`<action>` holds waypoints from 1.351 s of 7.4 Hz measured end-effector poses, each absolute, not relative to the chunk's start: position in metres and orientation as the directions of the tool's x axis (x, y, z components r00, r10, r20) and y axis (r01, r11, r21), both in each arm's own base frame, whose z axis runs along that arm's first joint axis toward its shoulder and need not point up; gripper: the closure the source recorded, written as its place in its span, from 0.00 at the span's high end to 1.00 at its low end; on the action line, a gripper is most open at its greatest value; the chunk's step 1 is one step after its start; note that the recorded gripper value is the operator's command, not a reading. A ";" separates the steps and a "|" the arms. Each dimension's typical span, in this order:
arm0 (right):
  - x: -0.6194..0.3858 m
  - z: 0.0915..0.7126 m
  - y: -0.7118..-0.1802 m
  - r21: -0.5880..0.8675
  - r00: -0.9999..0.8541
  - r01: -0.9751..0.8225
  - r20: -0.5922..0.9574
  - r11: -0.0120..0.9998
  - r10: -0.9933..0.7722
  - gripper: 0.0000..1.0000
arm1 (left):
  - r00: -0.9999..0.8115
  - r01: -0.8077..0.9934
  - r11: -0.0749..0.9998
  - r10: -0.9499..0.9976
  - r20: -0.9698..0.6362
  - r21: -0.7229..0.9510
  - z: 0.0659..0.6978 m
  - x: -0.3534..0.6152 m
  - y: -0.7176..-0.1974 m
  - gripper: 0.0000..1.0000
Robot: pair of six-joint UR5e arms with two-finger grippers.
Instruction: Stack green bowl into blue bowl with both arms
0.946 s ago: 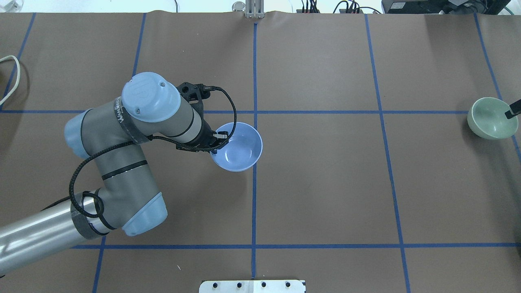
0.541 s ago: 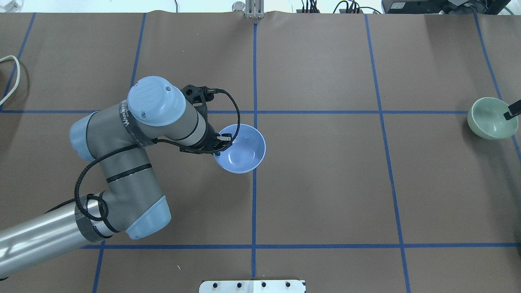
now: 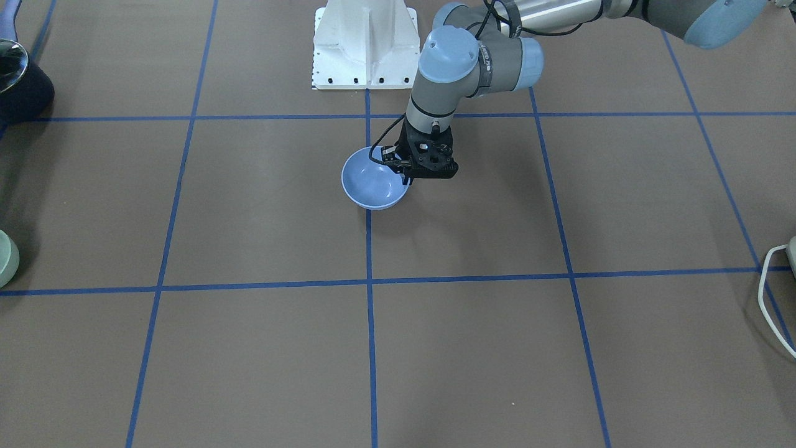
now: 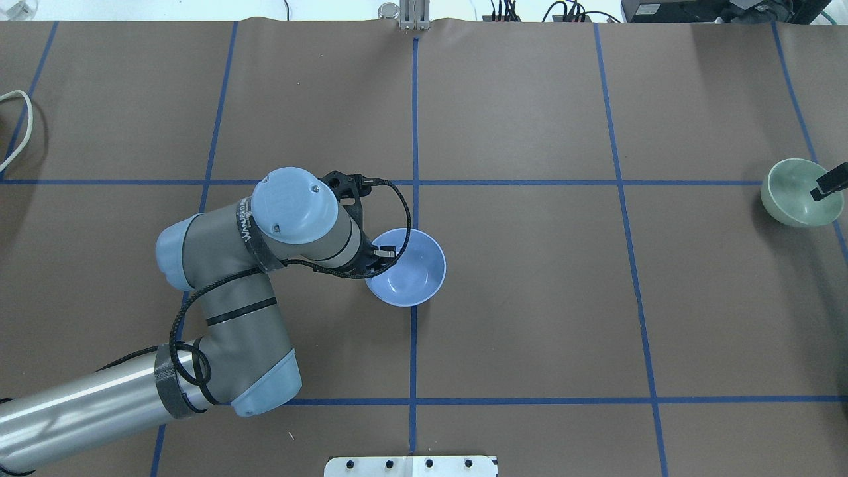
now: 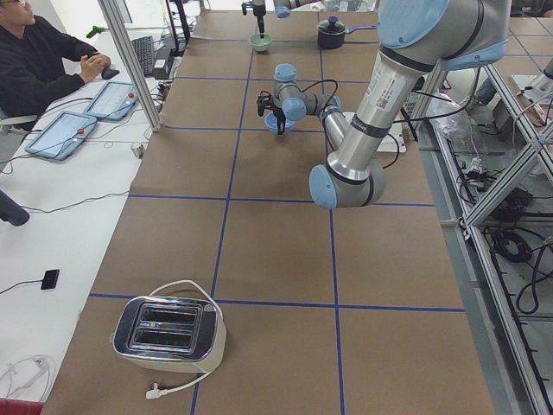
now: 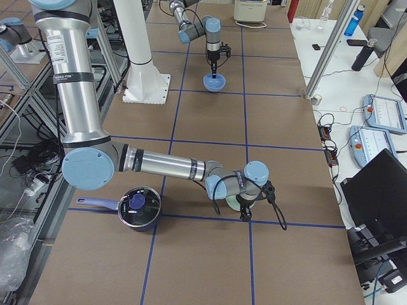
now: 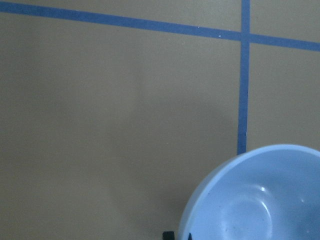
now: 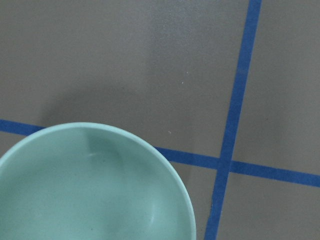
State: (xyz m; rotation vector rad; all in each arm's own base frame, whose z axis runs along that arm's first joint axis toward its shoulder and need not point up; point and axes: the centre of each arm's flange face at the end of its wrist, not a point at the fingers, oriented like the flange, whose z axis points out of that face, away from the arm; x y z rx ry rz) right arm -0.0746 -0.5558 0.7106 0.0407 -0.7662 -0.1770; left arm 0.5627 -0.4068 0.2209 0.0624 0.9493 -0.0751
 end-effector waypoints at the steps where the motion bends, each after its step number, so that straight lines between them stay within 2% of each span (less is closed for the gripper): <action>1: -0.076 0.711 -0.556 0.101 0.706 0.147 0.686 0.984 -0.176 0.67 | 0.578 0.092 0.996 -0.035 -0.815 0.022 0.221 0.566 -0.404 0.00; 2: -0.077 0.711 -0.556 0.102 0.706 0.148 0.686 0.984 -0.177 0.34 | 0.577 0.091 0.996 -0.035 -0.816 0.021 0.222 0.568 -0.401 0.00; 3: -0.077 0.710 -0.556 0.102 0.706 0.149 0.685 0.984 -0.178 0.10 | 0.577 0.089 0.996 -0.034 -0.816 0.021 0.222 0.570 -0.400 0.00; 4: -0.077 0.710 -0.557 0.102 0.707 0.148 0.685 0.984 -0.177 0.00 | 0.576 0.087 0.996 -0.033 -0.817 0.021 0.221 0.572 -0.399 0.00; 10: -0.082 0.693 -0.571 0.104 0.703 0.125 0.692 0.987 -0.162 0.00 | 0.577 0.081 0.996 -0.027 -0.816 0.024 0.218 0.582 -0.397 0.00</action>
